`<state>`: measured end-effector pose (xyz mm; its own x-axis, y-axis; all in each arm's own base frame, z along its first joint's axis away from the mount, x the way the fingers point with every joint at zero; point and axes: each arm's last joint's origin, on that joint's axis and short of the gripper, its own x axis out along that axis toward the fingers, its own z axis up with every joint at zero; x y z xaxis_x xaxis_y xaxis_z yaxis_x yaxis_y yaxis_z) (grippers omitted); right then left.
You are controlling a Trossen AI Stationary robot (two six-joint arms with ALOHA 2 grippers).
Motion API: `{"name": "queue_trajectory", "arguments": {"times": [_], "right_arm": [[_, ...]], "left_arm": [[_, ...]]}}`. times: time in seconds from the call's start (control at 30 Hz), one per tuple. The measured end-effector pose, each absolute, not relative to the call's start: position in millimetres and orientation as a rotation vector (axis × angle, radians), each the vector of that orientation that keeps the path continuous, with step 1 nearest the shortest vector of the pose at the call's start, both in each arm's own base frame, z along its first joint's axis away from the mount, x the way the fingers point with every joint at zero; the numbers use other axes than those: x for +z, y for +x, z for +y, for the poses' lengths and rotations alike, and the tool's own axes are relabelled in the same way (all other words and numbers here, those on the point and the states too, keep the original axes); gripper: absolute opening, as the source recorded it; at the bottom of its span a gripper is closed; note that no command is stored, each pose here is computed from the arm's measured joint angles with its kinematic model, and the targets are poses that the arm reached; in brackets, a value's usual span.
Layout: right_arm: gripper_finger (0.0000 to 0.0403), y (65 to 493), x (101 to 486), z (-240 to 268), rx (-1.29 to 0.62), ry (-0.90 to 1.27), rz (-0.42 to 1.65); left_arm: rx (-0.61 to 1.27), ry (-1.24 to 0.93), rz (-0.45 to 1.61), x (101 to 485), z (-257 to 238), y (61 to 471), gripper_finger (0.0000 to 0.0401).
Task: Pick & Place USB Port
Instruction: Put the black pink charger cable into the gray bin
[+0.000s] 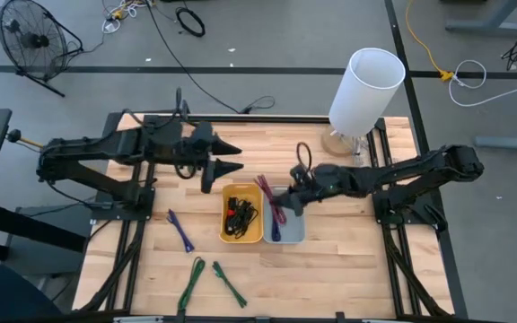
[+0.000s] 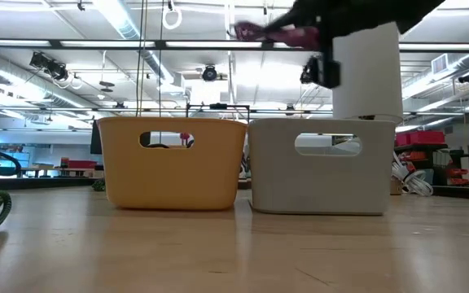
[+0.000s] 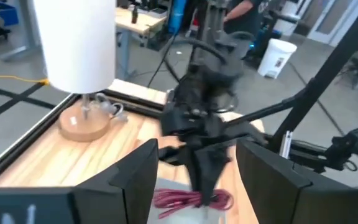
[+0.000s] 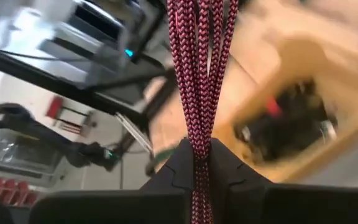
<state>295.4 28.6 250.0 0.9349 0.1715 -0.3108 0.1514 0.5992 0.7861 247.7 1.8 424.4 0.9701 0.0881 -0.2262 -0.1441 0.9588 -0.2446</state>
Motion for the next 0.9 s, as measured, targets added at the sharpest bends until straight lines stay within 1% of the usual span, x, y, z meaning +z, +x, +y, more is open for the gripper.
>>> {"name": "queue_trajectory", "arguments": {"times": [0.23, 0.57, 0.73, 0.9], "right_arm": [[0.0012, 283.2, 229.4, 47.9, -0.232, 1.009, 0.529], [0.0012, 274.9, 219.7, 51.5, -0.496, 1.072, 0.490], [0.0012, 274.7, 218.5, 49.9, -0.555, 1.094, 0.451], [0.0012, 275.7, 214.4, 53.7, -0.562, 1.114, 0.464]], "left_arm": [[0.132, -0.261, 0.234, 426.4, 2.1, 236.4, 0.0213], [0.143, -0.256, 0.332, 416.8, 2.0, 234.4, 0.0213], [0.123, -0.258, 0.369, 413.7, 1.3, 233.3, 0.0213], [0.123, -0.258, 0.377, 413.0, 1.1, 233.0, 0.0213]]}}
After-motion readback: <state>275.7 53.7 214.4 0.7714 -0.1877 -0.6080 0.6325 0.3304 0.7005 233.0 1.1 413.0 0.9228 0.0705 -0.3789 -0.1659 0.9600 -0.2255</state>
